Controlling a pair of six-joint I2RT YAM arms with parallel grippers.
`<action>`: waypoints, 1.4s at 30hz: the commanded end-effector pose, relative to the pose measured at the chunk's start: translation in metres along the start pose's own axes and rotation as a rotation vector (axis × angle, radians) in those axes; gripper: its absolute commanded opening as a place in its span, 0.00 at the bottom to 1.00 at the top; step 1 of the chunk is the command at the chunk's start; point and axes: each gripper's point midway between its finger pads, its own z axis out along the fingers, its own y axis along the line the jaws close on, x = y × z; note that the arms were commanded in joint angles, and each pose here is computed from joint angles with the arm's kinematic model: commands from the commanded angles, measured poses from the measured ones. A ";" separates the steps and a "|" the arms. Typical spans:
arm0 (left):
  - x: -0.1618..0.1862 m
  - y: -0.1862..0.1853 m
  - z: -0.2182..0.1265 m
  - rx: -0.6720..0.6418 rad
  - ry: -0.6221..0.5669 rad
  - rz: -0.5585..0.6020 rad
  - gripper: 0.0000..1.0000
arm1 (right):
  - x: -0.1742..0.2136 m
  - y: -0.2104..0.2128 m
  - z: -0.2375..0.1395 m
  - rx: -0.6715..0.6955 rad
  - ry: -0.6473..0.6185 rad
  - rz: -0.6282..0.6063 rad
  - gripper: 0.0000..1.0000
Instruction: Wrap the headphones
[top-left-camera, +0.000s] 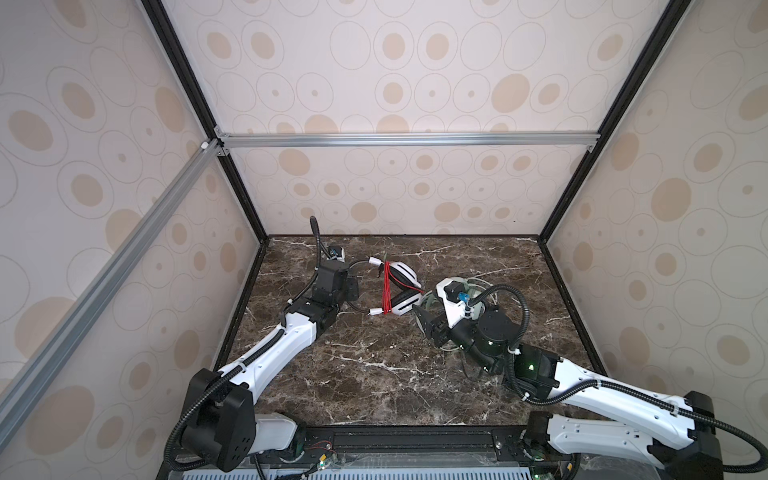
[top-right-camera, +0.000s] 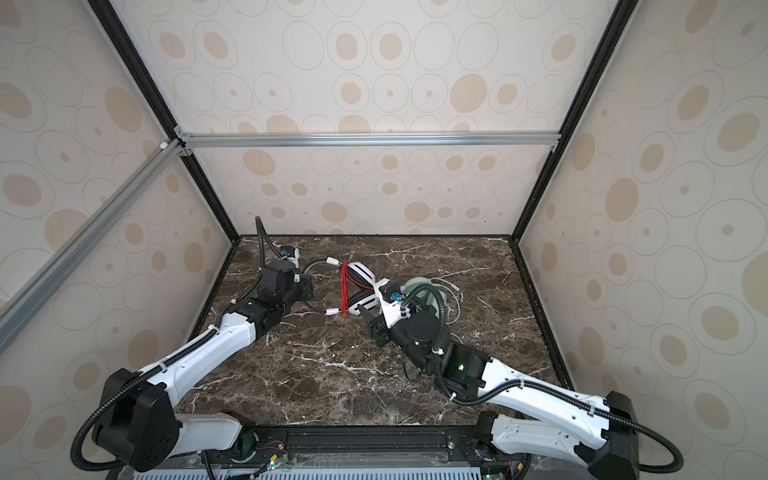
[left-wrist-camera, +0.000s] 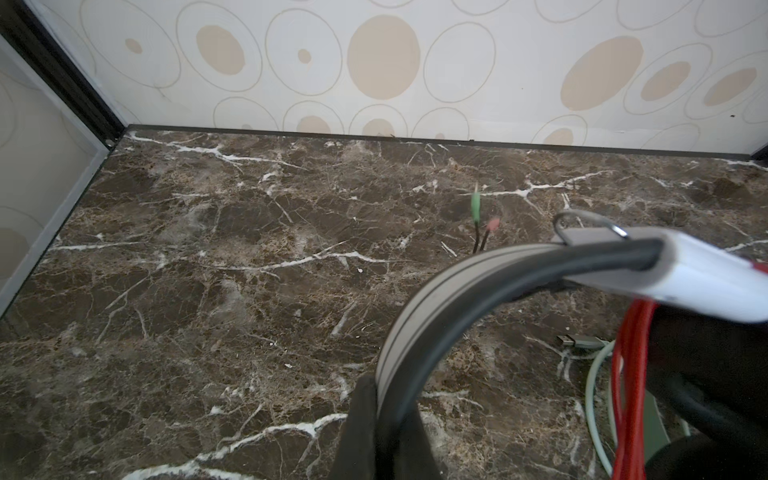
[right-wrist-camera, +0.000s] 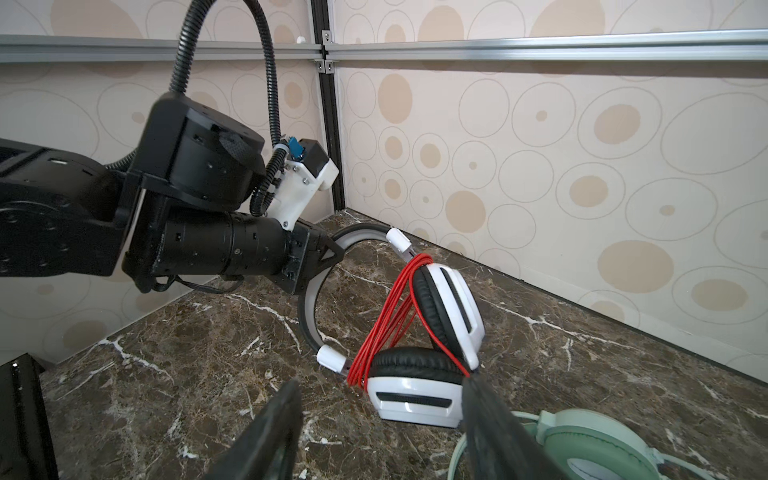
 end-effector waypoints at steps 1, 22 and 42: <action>-0.051 -0.017 -0.015 0.101 -0.159 -0.072 0.00 | 0.000 -0.009 -0.009 -0.005 -0.025 -0.015 0.65; -0.149 -0.067 -0.115 0.390 -0.249 -0.006 0.00 | 0.054 -0.091 -0.037 0.040 -0.094 0.136 0.67; -0.180 -0.096 -0.183 0.591 -0.262 0.083 0.00 | 0.009 -0.050 0.041 -0.298 -0.093 0.035 0.74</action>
